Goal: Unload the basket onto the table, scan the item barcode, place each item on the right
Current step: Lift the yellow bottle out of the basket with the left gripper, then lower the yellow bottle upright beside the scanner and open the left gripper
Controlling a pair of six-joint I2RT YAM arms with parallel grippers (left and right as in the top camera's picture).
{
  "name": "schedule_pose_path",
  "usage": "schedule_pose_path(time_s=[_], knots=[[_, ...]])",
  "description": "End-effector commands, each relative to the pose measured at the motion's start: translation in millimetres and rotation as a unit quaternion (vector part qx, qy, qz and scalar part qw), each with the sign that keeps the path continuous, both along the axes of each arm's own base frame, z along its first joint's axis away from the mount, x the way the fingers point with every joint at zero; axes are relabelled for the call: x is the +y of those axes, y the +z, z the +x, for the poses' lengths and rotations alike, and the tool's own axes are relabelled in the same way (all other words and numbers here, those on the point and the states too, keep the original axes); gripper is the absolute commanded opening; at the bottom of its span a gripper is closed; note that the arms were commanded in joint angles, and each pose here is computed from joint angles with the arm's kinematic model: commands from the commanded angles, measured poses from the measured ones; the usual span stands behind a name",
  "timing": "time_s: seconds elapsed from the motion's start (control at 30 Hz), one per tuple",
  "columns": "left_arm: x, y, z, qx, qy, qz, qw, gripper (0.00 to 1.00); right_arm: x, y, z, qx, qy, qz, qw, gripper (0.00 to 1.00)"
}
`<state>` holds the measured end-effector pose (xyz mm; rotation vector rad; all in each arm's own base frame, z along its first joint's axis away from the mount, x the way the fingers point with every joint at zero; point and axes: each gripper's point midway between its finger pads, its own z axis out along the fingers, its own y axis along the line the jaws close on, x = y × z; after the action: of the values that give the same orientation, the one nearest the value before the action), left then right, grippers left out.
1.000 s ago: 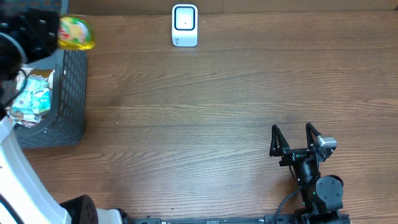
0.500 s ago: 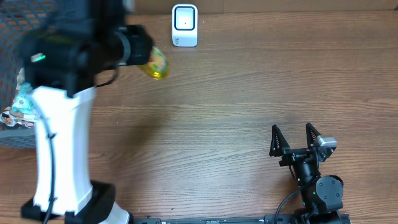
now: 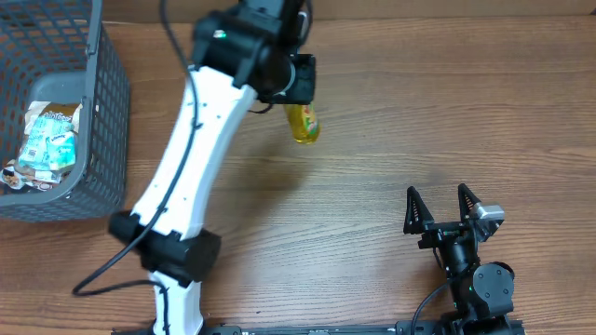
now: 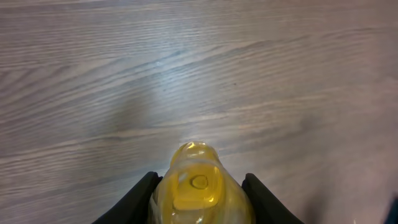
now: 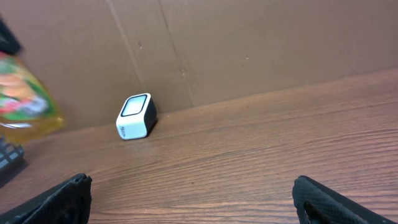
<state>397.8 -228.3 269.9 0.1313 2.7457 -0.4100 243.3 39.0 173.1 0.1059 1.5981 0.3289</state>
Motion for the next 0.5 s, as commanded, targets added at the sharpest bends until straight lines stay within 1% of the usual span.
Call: schedule_pose_path(time_s=[0.0,0.07,0.17,0.3,0.47], knots=[[-16,-16,9,-0.006,0.073,0.022,0.997,0.04,2,-2,0,-0.002,0.003,-0.002,1.000,1.00],[-31,-23,13,-0.013,0.090,0.022,0.996,0.04,2,-2,0,-0.002,0.003,-0.002,1.000,1.00],[-54,-32,19,-0.034,0.096,0.023,0.995,0.04,2,-2,0,-0.002,0.003,-0.002,1.000,1.00],[-85,-53,31,-0.078,0.106,0.046,0.990,0.06,2,-2,0,-0.002,0.003,-0.002,1.000,1.00],[-114,-79,35,-0.097,0.099,0.061,0.989,0.08,2,-2,0,-0.002,0.003,-0.002,1.000,1.00]])
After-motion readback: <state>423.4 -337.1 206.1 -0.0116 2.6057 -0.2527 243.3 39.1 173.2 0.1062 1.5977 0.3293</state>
